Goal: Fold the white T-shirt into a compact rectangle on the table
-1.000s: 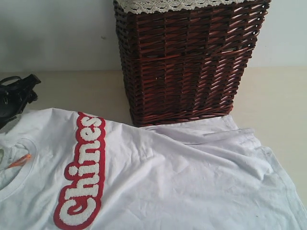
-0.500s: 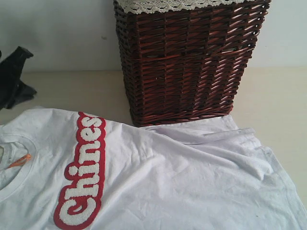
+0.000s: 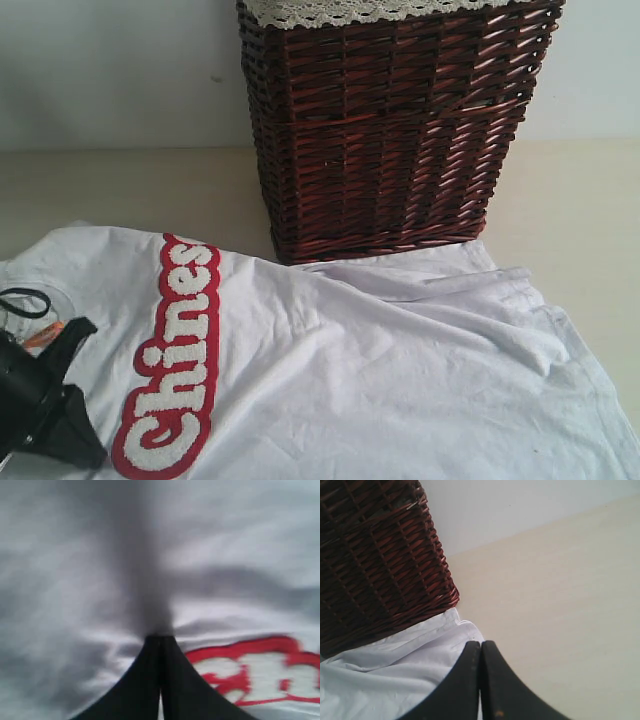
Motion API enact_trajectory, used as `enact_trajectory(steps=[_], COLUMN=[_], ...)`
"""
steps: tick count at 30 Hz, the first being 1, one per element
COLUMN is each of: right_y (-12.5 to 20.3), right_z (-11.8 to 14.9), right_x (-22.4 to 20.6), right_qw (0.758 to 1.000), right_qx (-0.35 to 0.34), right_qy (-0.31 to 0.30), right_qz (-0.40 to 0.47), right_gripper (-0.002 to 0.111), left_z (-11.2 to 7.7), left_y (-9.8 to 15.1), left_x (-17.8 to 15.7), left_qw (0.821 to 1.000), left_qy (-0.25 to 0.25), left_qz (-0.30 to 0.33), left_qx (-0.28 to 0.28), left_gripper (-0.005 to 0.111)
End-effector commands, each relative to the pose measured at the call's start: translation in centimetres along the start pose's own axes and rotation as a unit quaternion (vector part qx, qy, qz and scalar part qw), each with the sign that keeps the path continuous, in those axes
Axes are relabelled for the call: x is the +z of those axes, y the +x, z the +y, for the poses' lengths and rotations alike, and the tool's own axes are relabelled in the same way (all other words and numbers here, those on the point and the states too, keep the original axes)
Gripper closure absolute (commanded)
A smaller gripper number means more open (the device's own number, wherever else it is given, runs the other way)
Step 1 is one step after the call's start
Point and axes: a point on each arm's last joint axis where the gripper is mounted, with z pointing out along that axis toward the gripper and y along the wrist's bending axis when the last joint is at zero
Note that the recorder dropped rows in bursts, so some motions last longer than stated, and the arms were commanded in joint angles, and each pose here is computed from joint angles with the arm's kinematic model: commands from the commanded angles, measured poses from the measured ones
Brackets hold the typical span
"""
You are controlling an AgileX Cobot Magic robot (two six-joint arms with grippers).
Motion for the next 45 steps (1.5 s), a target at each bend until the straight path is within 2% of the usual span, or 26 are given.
enact_trajectory(steps=[1, 3, 5, 10, 13, 16, 18, 20, 22, 24, 26, 31, 35, 37, 40, 45], right_y=[0.1, 0.1, 0.1, 0.1, 0.1, 0.1, 0.1, 0.1, 0.1, 0.1, 0.1, 0.1, 0.1, 0.1, 0.1, 0.1], right_z=[-0.1, -0.1, -0.1, -0.1, -0.1, -0.1, -0.1, -0.1, -0.1, -0.1, -0.1, -0.1, -0.1, -0.1, -0.1, -0.1], right_x=[0.0, 0.0, 0.0, 0.0, 0.0, 0.0, 0.0, 0.0, 0.0, 0.0, 0.0, 0.0, 0.0, 0.0, 0.0, 0.0], right_qw=[1.0, 1.0, 1.0, 1.0, 1.0, 1.0, 1.0, 1.0, 1.0, 1.0, 1.0, 1.0, 1.0, 1.0, 1.0, 1.0], right_qx=[-0.003, -0.003, -0.003, -0.003, -0.003, -0.003, -0.003, -0.003, -0.003, -0.003, -0.003, -0.003, -0.003, -0.003, -0.003, -0.003], right_qy=[0.001, 0.001, 0.001, 0.001, 0.001, 0.001, 0.001, 0.001, 0.001, 0.001, 0.001, 0.001, 0.001, 0.001, 0.001, 0.001], right_qz=[-0.005, -0.005, -0.005, -0.005, -0.005, -0.005, -0.005, -0.005, -0.005, -0.005, -0.005, -0.005, -0.005, -0.005, -0.005, -0.005], right_gripper=[0.108, 0.108, 0.108, 0.108, 0.108, 0.108, 0.108, 0.108, 0.108, 0.108, 0.108, 0.108, 0.108, 0.108, 0.108, 0.108], left_z=[3.3, 4.5, 4.7, 4.5, 3.4, 0.9, -0.4, -1.4, -1.9, -2.1, -1.8, 0.0, 1.6, 2.3, 2.6, 2.5], left_y=[0.8, 0.8, 0.4, 0.3, 0.4, -0.4, -0.9, -1.4, -1.8, -1.8, -1.7, -1.4, -1.0, -0.9, -1.1, -0.9], left_x=[-0.5, -1.1, -1.3, -2.4, -3.7, -4.0, -3.8, -3.3, -2.6, -1.7, -1.1, -0.4, -0.8, -1.1, -1.3, -1.7], left_qw=[0.977, 0.953, 0.945, 0.952, 0.963, 0.984, 0.986, 0.984, 0.983, 0.985, 0.989, 0.991, 0.975, 0.961, 0.954, 0.958], left_qy=[-0.17, -0.238, -0.243, -0.221, -0.176, -0.061, 0.002, 0.033, 0.04, 0.029, 0.002, -0.104, -0.188, -0.225, -0.241, -0.222], left_qz=[0.012, -0.012, -0.049, -0.078, -0.105, -0.148, -0.163, -0.174, -0.173, -0.155, -0.13, -0.088, -0.085, -0.094, -0.109, -0.115], left_qx=[-0.131, -0.186, -0.215, -0.197, -0.173, -0.081, -0.027, 0.01, 0.041, 0.069, 0.068, -0.016, -0.087, -0.128, -0.143, -0.138], left_gripper=[0.107, 0.107, 0.107, 0.107, 0.107, 0.107, 0.107, 0.107, 0.107, 0.107, 0.107, 0.107, 0.107, 0.107, 0.107, 0.107])
